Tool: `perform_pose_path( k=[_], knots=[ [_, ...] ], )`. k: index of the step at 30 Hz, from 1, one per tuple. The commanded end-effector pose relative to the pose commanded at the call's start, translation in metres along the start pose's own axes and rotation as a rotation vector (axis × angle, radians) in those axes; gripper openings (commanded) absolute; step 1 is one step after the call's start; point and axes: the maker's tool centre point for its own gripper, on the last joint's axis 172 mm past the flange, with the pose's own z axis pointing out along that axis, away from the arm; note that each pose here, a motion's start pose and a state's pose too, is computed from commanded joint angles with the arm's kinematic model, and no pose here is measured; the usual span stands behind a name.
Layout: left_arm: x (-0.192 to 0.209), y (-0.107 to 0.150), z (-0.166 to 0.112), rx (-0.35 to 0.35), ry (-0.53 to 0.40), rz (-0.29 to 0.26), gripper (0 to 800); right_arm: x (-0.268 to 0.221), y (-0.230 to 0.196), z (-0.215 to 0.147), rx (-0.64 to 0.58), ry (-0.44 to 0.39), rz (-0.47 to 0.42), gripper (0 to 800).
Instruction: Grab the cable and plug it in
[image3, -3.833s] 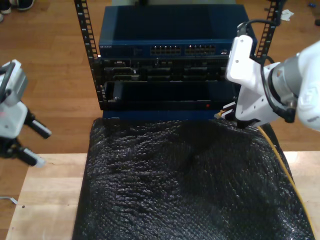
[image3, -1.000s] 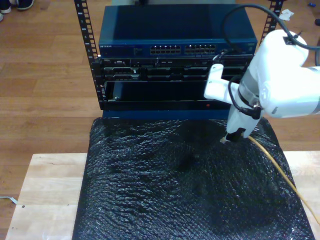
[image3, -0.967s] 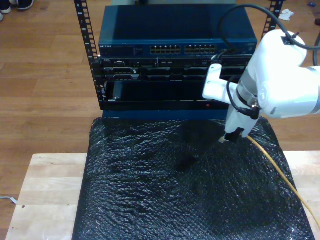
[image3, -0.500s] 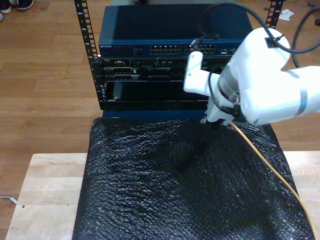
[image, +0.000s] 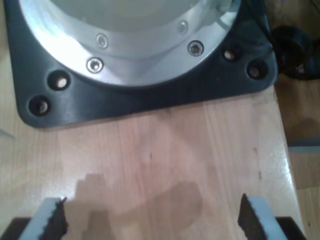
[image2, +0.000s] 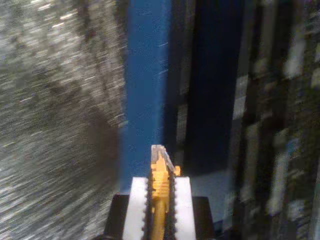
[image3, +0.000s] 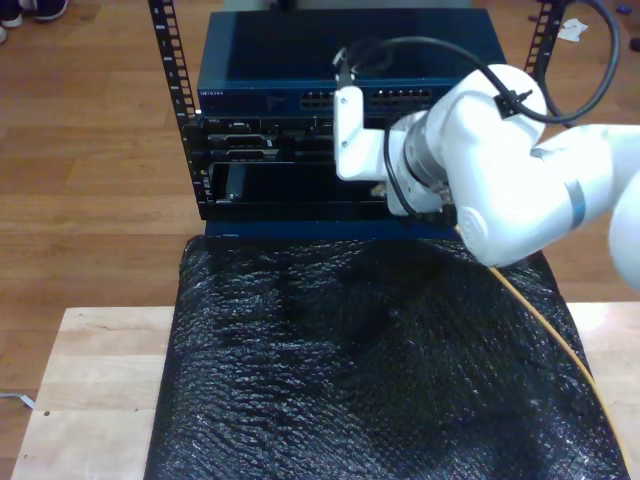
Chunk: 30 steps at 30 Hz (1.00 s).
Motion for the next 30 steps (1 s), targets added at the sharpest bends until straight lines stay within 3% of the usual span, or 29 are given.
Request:
perform_pose_path(
  k=[7, 14, 22, 30],
  knots=[
    [0.0, 0.0, 0.0, 0.0, 0.002, 0.0, 800, 0.012, 0.045, -0.016, -0.09, 0.007, -0.063, 0],
    [0.0, 0.0, 0.0, 0.0, 0.002, 0.0, 800, 0.003, 0.068, -0.01, -0.124, -0.028, -0.133, 0],
    [0.0, 0.0, 0.0, 0.0, 0.002, 0.0, 800, -0.026, 0.072, 0.002, -0.146, -0.043, -0.11, 0],
    [0.0, 0.0, 0.0, 0.0, 0.0, -0.002, 800, -0.049, 0.071, 0.011, -0.143, -0.092, -0.185, 0]
  ],
)
